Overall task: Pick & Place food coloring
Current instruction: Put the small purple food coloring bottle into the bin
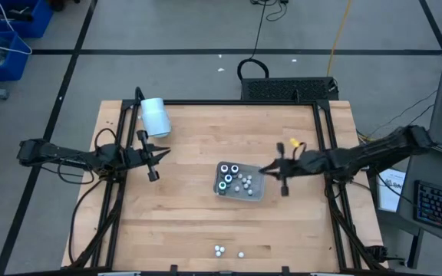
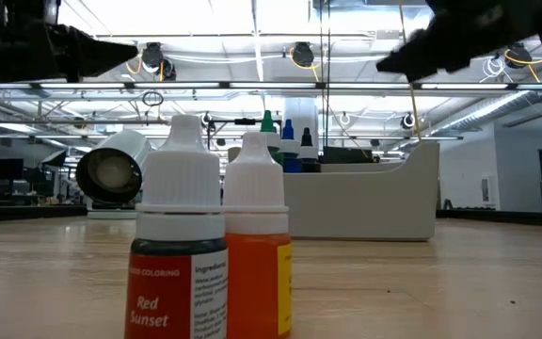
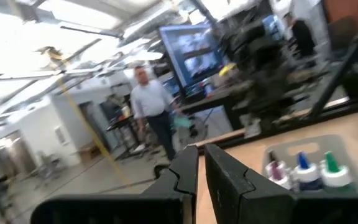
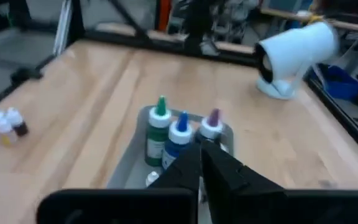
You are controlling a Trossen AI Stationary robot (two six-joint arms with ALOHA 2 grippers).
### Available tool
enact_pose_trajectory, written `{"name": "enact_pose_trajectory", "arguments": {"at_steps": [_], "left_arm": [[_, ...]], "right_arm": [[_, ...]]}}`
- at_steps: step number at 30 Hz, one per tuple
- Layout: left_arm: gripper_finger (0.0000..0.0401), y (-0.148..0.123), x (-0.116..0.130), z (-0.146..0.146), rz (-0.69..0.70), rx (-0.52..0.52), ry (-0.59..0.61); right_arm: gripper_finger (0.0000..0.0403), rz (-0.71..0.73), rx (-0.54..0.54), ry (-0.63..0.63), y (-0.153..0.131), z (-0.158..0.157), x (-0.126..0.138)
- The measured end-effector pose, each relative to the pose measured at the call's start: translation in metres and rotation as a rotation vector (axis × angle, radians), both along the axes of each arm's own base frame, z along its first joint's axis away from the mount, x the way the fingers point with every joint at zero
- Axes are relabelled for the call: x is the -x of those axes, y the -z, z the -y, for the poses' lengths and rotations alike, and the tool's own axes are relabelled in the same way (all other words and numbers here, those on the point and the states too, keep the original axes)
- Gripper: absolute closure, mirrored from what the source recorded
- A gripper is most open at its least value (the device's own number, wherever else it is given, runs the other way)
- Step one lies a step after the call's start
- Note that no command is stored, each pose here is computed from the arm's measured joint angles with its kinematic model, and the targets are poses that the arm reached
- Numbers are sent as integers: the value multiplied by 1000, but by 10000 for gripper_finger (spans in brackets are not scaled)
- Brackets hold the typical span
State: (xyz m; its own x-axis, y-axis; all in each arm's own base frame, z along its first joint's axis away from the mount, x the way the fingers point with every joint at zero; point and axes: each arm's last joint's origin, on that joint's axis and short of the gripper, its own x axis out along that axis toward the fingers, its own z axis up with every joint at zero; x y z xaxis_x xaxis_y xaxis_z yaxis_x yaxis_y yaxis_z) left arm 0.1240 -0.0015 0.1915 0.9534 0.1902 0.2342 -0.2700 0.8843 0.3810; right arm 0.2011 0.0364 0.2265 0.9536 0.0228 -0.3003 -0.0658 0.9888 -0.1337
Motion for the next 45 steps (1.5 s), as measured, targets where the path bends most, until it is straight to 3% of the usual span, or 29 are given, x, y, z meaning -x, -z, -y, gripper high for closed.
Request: {"name": "enact_pose_trajectory", "arguments": {"at_steps": [5, 17, 23, 31, 35, 41, 45], "left_arm": [[364, 0, 0, 1, 11, 25, 40], [364, 0, 0, -2, 17, 74, -37], [364, 0, 0, -2, 31, 137, -22], [364, 0, 0, -2, 12, 70, -39], [364, 2, 0, -2, -14, 58, -43], [364, -1, 1, -2, 52, 171, -15], [364, 0, 0, -1, 33, 165, -13]], "right_arm": [[395, 113, -99, 3, 17, 24, 33], [402, 248, -117, -26, 44, 36, 72], [403, 321, -87, -29, 45, 36, 81], [403, 389, -110, -2, 48, 36, 84], [403, 357, -110, -2, 51, 36, 84], [403, 347, -125, -4, 52, 36, 84], [403, 315, -145, -1, 55, 36, 84]]}}
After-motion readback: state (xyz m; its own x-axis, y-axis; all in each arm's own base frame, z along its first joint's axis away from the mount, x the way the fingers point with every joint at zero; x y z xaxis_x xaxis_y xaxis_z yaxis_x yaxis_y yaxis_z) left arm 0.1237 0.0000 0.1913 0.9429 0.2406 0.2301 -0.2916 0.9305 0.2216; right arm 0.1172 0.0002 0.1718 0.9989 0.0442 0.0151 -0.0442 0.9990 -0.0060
